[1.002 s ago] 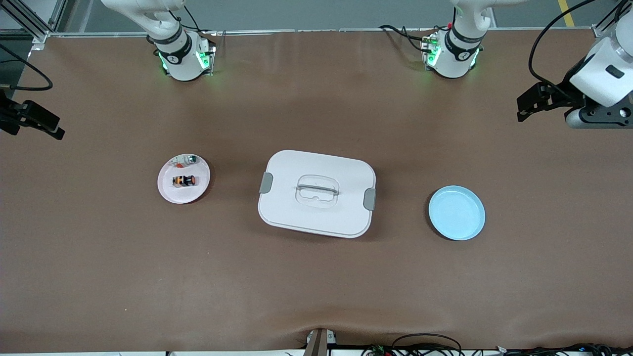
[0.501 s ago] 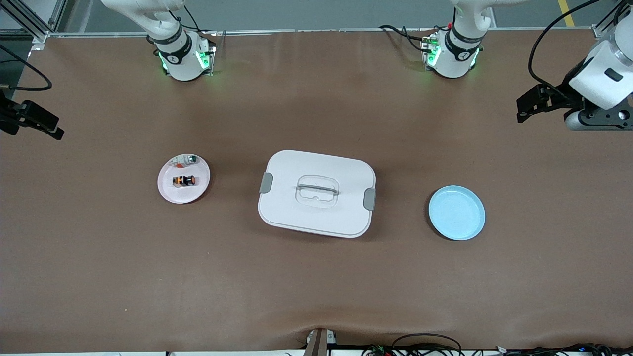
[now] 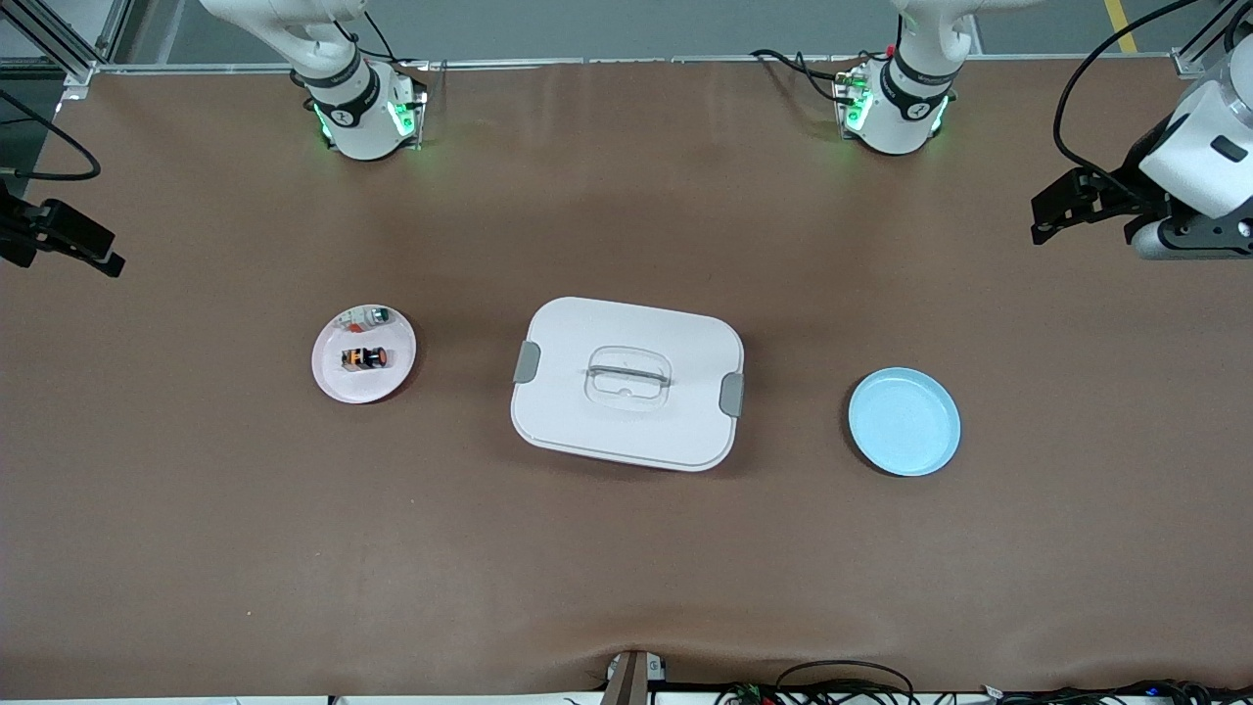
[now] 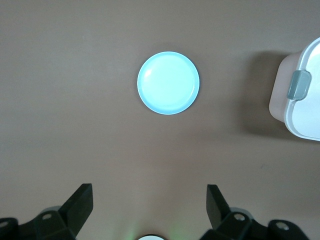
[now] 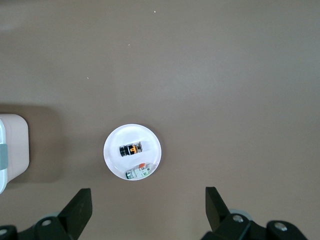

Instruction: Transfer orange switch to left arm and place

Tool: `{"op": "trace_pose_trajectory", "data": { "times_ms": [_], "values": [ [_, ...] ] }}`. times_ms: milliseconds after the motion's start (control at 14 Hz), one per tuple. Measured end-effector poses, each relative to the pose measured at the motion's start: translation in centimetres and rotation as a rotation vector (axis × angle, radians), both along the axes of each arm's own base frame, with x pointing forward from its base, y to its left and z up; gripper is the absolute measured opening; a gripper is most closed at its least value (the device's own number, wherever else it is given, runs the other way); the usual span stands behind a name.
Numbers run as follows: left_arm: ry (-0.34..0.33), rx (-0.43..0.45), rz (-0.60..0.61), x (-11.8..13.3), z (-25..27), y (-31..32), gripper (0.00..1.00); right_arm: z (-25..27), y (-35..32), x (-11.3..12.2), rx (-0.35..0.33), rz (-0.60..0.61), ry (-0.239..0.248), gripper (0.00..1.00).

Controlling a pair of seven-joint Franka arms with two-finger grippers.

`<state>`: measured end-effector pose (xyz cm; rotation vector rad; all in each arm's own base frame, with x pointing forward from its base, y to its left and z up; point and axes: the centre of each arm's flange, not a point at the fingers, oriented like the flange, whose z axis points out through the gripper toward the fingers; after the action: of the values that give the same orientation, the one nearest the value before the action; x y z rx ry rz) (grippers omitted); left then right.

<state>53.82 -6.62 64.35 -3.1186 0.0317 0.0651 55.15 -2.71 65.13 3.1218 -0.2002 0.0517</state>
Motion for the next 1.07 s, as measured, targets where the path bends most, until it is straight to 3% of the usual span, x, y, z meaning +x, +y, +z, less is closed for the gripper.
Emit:
{"op": "trace_pose_trajectory", "data": {
  "times_ms": [1074],
  "values": [
    [-0.007,0.0,0.029,0.0,0.4,1.6,1.0,-0.6,-0.4,0.2,0.002,-0.007,0.012,1.0]
  ]
}}
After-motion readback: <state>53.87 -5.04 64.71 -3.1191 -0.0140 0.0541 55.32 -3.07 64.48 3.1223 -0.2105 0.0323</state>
